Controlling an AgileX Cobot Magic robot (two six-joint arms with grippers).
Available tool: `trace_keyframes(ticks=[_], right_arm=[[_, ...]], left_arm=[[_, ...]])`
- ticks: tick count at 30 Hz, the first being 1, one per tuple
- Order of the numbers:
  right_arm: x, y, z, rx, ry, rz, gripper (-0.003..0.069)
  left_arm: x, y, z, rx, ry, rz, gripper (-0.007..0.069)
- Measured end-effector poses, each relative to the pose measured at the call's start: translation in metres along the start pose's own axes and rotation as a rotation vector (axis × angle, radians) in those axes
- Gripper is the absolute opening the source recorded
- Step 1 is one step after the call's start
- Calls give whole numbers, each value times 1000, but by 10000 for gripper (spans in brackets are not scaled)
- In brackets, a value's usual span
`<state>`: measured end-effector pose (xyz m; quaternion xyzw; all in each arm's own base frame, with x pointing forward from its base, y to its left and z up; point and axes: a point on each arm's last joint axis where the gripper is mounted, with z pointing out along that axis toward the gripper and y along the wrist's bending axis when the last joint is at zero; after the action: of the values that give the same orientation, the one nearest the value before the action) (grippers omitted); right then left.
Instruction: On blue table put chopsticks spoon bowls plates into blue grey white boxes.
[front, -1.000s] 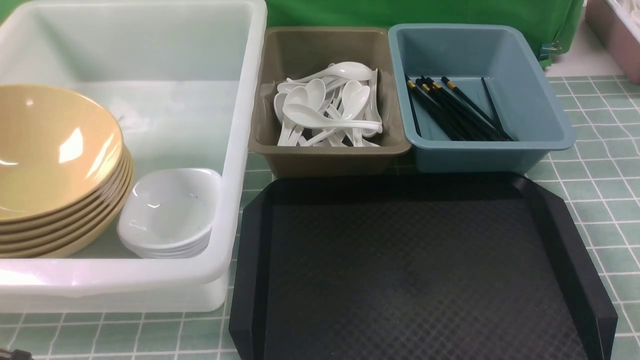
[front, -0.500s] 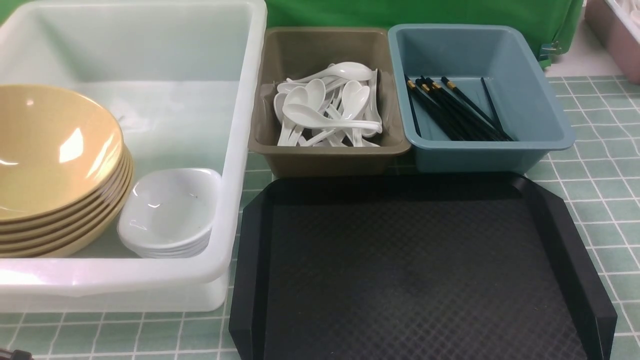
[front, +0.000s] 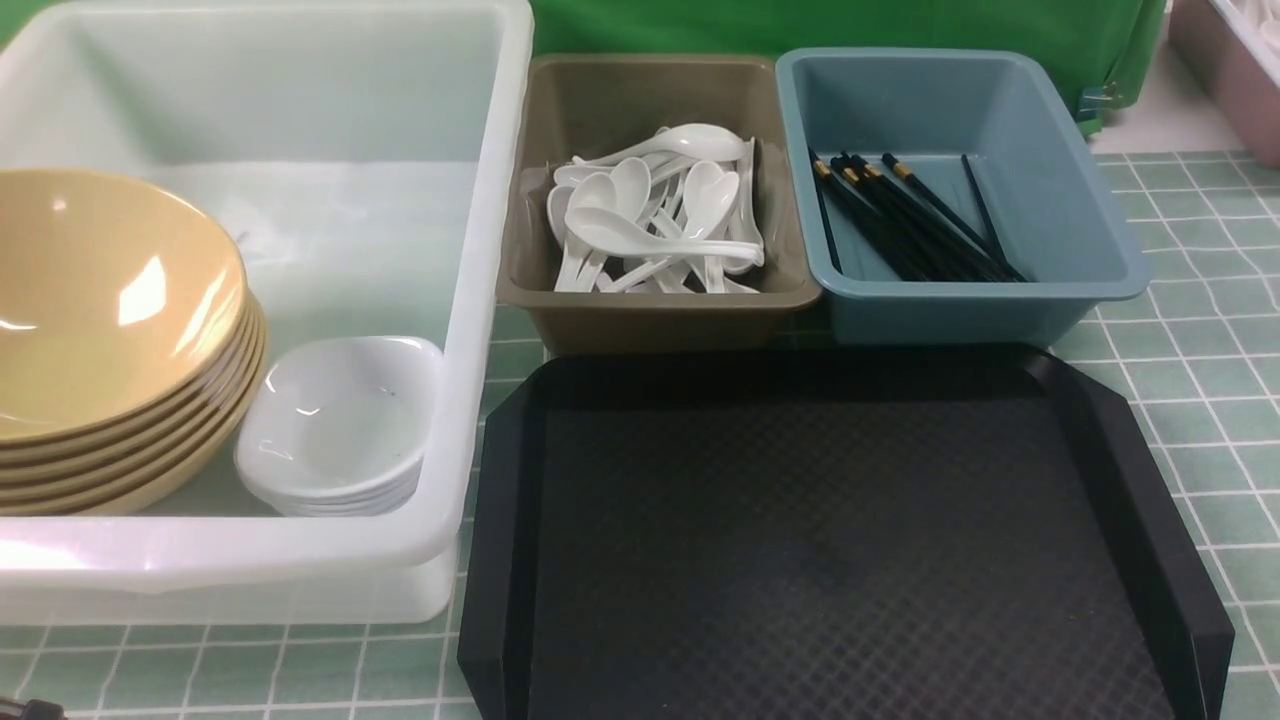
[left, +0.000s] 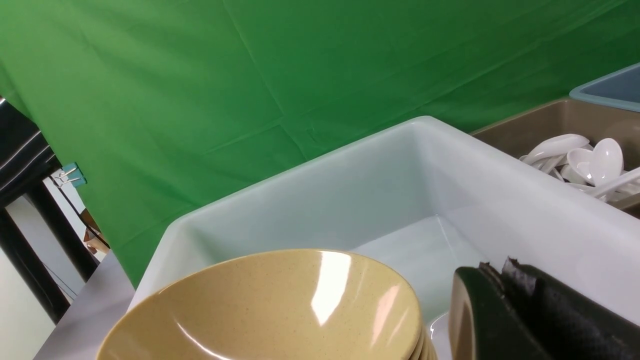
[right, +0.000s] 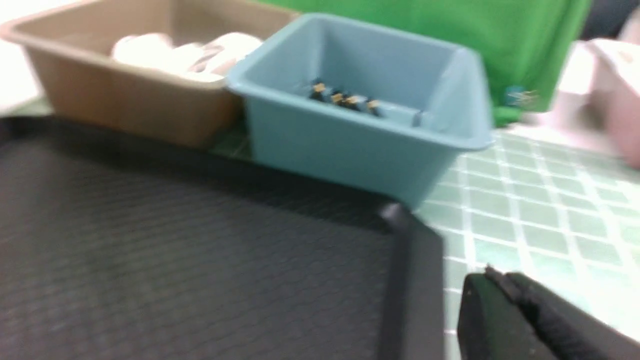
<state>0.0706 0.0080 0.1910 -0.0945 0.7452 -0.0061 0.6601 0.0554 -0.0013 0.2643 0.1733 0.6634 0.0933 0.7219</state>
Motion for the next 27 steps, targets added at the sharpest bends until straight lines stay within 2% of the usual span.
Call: trace_keyframes(ticks=[5, 8, 14, 18, 27], right_arm=[[1, -3, -7, 64, -18, -5, 50], [5, -5, -14, 107, -6, -58, 50], [14, -9, -15, 161, 73, 76, 50], [17, -10, -16, 174, 108, 125, 52], [18, -10, -16, 174, 112, 128, 57]], left_arm=[[0, 0, 0, 0, 0, -1, 5], [0, 0, 0, -1, 1, -1, 5], [0, 0, 0, -1, 1, -3, 5], [0, 0, 0, -1, 1, -3, 5], [0, 0, 0, -1, 1, -3, 5]])
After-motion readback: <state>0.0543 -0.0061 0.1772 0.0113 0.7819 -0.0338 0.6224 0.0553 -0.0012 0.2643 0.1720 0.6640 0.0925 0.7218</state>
